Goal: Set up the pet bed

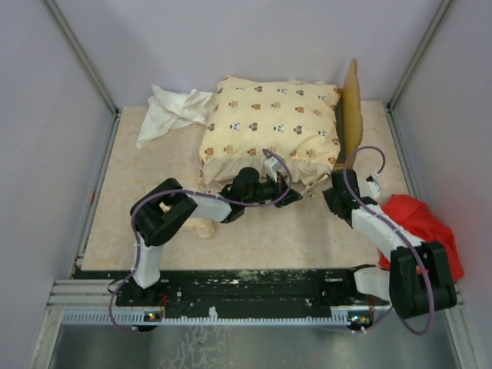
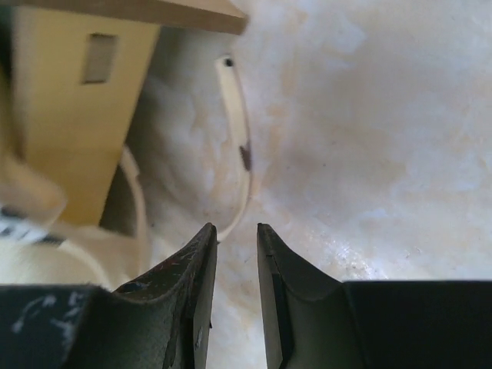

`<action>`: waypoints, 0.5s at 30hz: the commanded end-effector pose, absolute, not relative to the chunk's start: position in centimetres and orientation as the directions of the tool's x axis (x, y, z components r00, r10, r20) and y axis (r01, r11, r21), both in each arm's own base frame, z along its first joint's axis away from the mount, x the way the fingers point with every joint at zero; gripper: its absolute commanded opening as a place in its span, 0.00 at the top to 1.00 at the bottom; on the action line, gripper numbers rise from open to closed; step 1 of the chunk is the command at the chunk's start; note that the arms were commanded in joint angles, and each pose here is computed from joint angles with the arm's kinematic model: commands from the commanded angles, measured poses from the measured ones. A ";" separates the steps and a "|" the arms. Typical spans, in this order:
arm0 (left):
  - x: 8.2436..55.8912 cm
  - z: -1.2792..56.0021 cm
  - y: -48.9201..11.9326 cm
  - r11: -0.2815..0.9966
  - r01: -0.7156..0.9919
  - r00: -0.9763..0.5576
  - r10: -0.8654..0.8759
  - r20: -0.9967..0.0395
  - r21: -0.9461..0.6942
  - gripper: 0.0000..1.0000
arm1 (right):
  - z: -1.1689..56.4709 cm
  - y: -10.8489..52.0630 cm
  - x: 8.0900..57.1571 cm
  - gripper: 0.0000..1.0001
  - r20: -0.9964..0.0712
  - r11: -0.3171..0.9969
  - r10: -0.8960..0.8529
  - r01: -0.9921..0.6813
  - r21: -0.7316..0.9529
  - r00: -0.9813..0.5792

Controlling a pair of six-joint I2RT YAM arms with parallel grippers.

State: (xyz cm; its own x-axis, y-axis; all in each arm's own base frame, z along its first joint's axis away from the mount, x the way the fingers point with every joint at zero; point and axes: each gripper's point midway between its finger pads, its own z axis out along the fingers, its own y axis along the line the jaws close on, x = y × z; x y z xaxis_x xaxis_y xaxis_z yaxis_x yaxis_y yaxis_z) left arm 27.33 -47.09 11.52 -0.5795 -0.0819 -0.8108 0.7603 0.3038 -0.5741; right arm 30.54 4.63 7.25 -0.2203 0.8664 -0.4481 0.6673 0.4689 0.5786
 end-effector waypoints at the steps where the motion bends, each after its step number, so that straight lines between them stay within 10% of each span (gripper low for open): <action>1: 27.9 13.6 -46.8 0.308 0.785 -0.532 -0.112 -0.840 -0.538 1.00 | 6.1 5.0 31.7 0.71 -0.316 0.253 0.945 0.792 0.556 -0.079; 15: 28.0 13.1 -46.9 0.315 0.786 -0.528 -0.103 -0.843 -0.531 1.00 | 2.5 6.7 33.0 0.70 -0.234 0.114 0.972 0.870 0.480 0.002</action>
